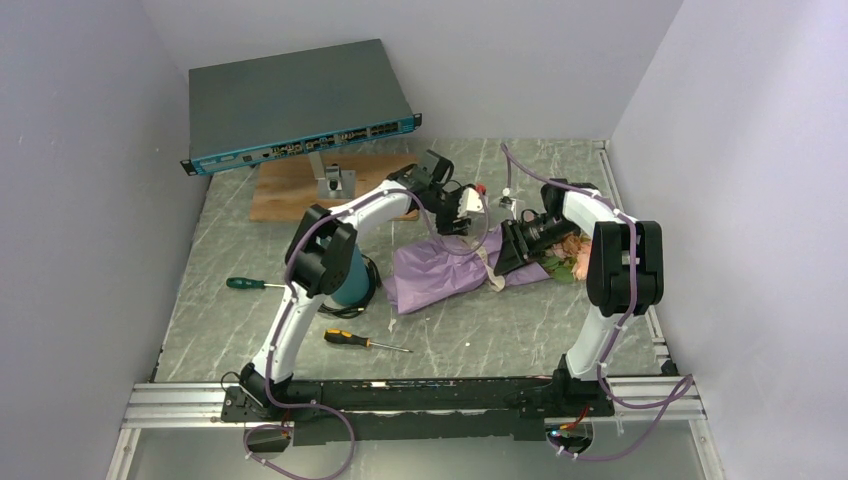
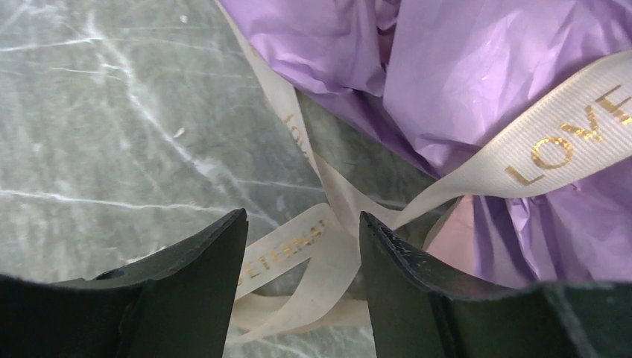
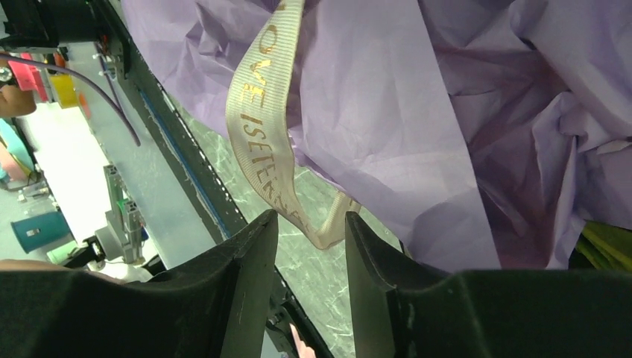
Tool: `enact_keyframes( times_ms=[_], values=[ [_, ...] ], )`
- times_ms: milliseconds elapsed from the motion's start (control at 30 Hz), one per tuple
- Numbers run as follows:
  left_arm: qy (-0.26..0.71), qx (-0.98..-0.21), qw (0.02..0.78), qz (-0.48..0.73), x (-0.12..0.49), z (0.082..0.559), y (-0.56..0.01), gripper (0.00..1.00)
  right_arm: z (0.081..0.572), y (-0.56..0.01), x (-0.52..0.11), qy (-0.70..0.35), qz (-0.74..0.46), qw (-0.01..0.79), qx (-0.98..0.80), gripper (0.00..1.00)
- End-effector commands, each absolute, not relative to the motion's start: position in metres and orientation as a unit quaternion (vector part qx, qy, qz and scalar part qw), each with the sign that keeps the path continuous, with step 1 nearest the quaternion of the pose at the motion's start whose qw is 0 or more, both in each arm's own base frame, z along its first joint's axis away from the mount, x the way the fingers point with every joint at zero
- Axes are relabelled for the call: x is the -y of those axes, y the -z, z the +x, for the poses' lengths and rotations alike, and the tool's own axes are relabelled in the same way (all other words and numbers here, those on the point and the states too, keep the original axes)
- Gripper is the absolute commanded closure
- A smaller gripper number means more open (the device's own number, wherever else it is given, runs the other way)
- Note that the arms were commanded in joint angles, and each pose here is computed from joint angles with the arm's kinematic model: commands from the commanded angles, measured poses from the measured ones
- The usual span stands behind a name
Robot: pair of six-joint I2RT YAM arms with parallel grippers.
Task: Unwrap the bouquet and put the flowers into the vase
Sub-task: Untie the ribbon from the wrapping paper.
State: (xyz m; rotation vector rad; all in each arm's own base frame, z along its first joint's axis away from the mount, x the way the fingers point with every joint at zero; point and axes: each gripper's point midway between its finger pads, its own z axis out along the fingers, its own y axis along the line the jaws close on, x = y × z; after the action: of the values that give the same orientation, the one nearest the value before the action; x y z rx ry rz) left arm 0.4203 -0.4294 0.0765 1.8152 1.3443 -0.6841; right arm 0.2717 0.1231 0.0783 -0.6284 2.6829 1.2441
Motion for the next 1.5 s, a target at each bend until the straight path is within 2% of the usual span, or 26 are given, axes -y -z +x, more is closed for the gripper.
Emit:
enact_keyframes(
  times_ms=[0, 167, 267, 433, 600, 700, 933, 1233, 1333, 1467],
  values=[
    [0.262, -0.513, 0.369, 0.730, 0.437, 0.415, -0.069, 0.36, 0.284, -0.105, -0.127, -0.421, -0.220, 0.100, -0.874, 0.59],
    [0.259, -0.513, 0.355, 0.737, 0.436, 0.413, -0.056, 0.36, 0.287, -0.106, -0.126, -0.417, -0.221, 0.101, -0.876, 0.58],
    [0.255, -0.514, 0.356, 0.738, 0.435, 0.415, -0.053, 0.42, 0.289, -0.106, -0.126, -0.417, -0.221, 0.101, -0.876, 0.58],
    [0.241, -0.526, 0.357, 0.734, 0.435, 0.423, -0.045, 0.62, 0.292, -0.107, -0.125, -0.417, -0.219, 0.103, -0.876, 0.58],
    [0.235, -0.552, 0.391, 0.698, 0.440, 0.447, -0.061, 0.92, 0.292, -0.106, -0.124, -0.414, -0.219, 0.104, -0.878, 0.58],
    [0.235, -0.553, 0.426, 0.677, 0.441, 0.459, -0.087, 1.00, 0.293, -0.107, -0.124, -0.413, -0.219, 0.105, -0.878, 0.58],
    [0.262, -0.555, 0.471, 0.634, 0.436, 0.462, -0.141, 1.00, 0.296, -0.107, -0.125, -0.415, -0.216, 0.107, -0.877, 0.58],
    [0.309, -0.537, 0.483, 0.619, 0.430, 0.431, -0.190, 1.00, 0.299, -0.111, -0.126, -0.414, -0.216, 0.115, -0.877, 0.59],
    [0.315, -0.538, 0.480, 0.618, 0.426, 0.421, -0.197, 1.00, 0.302, -0.114, -0.126, -0.413, -0.217, 0.121, -0.876, 0.59],
    [0.266, -0.588, 0.482, 0.592, 0.415, 0.443, -0.184, 1.00, 0.305, -0.116, -0.127, -0.415, -0.216, 0.125, -0.875, 0.59]
  ],
)
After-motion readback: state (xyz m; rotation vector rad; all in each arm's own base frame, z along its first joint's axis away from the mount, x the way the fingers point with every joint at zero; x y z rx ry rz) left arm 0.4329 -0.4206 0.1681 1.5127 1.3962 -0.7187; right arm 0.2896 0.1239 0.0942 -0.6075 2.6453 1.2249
